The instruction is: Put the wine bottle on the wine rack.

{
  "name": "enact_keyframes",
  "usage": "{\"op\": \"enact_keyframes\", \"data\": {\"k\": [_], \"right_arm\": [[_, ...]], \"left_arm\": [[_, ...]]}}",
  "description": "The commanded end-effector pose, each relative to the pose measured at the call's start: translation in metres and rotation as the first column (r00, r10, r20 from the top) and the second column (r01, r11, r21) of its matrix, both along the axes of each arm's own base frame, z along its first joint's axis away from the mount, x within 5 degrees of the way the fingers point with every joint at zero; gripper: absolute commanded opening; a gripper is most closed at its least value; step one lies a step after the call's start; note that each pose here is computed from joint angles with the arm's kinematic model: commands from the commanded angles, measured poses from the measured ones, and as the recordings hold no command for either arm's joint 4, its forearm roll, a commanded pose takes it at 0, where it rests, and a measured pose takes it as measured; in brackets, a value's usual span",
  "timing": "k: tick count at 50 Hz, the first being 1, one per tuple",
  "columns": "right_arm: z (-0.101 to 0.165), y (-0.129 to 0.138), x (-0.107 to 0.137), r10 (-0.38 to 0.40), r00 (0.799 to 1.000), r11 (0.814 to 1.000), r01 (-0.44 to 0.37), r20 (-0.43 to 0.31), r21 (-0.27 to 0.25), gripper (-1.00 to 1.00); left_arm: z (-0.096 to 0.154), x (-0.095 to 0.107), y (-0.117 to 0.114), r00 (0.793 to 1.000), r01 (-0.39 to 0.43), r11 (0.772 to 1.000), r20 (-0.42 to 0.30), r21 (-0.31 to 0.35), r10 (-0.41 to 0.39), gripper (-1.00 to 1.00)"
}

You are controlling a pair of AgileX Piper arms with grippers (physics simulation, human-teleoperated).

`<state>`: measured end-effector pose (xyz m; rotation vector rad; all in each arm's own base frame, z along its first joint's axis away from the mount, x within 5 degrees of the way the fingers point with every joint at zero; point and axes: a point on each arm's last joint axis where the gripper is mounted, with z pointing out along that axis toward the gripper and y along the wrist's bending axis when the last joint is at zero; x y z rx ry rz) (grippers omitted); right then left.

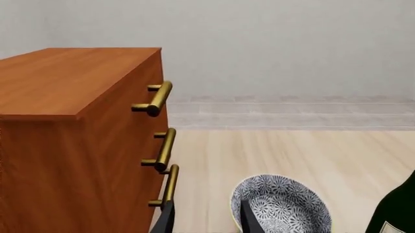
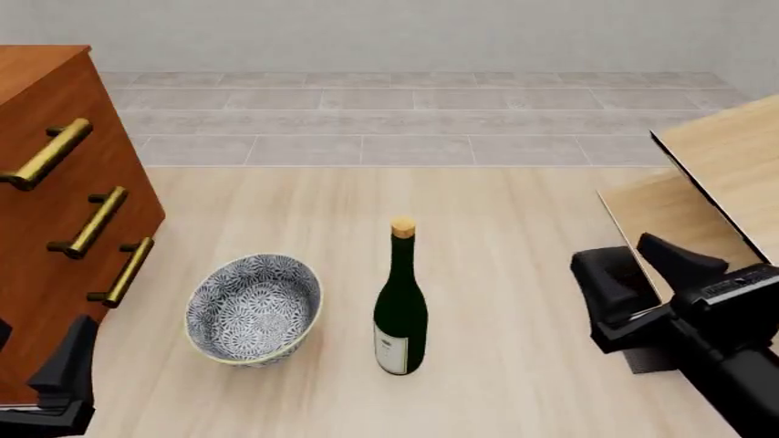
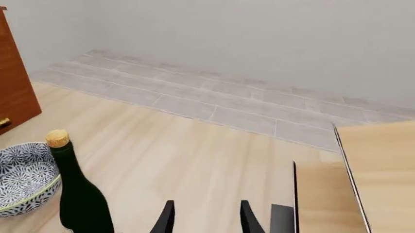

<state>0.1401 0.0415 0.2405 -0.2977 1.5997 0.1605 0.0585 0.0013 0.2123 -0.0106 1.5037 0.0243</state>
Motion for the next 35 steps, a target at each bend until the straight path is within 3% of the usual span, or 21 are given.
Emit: {"op": "enact_keyframes", "data": {"k": [1, 23, 35], "right_arm": [[-0.003, 0.014, 0.01, 0.067, 0.997, 0.998, -0.067, -0.023, -0.003, 1.0], [0.003, 0.037, 0.015, 0.176, 0.983, 0.984, -0.177, -0.044, -0.007, 1.0], [0.009, 0.052, 0.015, 0.253, 0.966, 0.967, -0.253, -0.057, -0.002, 1.0]], "left_arm": [[-0.001, 0.0, 0.0, 1.0, -0.004, 1.0, -0.009, -0.01, 0.004, 1.0], [-0.002, 0.001, 0.0, 1.0, -0.001, 1.0, -0.021, -0.013, 0.0, 1.0], [-0.001, 0.002, 0.0, 1.0, -0.004, 1.0, -0.016, -0.011, 0.004, 1.0]]}}
